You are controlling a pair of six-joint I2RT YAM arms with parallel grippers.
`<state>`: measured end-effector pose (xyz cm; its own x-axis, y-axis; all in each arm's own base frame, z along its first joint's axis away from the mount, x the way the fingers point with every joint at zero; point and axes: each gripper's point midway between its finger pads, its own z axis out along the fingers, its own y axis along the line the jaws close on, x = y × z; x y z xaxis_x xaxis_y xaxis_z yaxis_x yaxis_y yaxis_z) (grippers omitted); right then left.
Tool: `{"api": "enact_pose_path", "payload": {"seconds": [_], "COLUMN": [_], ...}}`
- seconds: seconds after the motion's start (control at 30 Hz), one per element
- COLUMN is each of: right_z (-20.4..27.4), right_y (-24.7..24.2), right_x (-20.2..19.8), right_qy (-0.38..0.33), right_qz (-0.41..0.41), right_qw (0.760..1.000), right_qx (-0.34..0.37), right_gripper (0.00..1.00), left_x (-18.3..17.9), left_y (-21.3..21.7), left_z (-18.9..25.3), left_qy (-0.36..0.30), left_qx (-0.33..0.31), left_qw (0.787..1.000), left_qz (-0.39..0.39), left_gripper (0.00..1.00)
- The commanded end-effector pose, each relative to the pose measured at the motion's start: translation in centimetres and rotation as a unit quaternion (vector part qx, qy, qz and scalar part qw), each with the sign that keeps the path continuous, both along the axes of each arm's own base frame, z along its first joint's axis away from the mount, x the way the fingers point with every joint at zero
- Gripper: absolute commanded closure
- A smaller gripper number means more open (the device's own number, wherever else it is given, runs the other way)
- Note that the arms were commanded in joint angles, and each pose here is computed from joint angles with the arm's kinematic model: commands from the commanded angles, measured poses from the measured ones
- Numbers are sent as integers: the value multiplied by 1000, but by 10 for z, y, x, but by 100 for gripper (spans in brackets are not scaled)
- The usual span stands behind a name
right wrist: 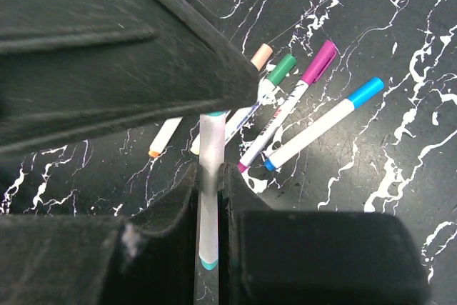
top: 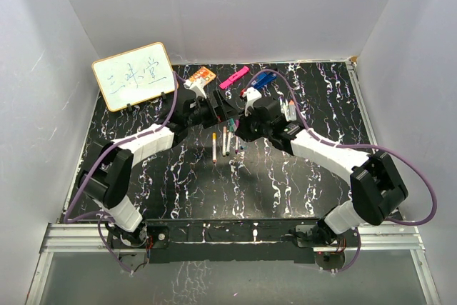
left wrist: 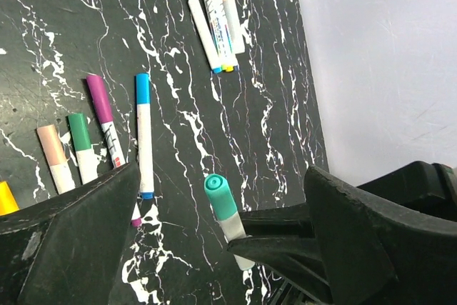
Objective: Open the pen caps
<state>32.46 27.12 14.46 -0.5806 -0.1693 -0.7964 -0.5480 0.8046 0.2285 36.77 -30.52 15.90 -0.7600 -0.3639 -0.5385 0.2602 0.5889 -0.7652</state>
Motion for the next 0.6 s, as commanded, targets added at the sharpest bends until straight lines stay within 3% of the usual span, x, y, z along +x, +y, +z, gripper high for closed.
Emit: {"api": "enact_pose_path", "payload": {"seconds": [0.0, 0.13, 0.57], "right_z": [40, 45, 55], "right_y": [14, 17, 20], "right_x": [15, 16, 19], "right_qy": [-59, -66, -91], "right_qz": [3, 4, -3], "right_qw": [998, 997, 995], "right_qx": [31, 34, 49], "right_gripper": [100, 100, 100], "left_x": [2, -1, -4], "left_y": [-10, -12, -20], "left_z": [21, 18, 28], "left_qy": [-20, -16, -20], "left_qx": [-19, -22, -49], "left_qw": [1000, 1000, 998], "left_qz": [-11, -12, -18], "left_gripper": [4, 8, 32]}}
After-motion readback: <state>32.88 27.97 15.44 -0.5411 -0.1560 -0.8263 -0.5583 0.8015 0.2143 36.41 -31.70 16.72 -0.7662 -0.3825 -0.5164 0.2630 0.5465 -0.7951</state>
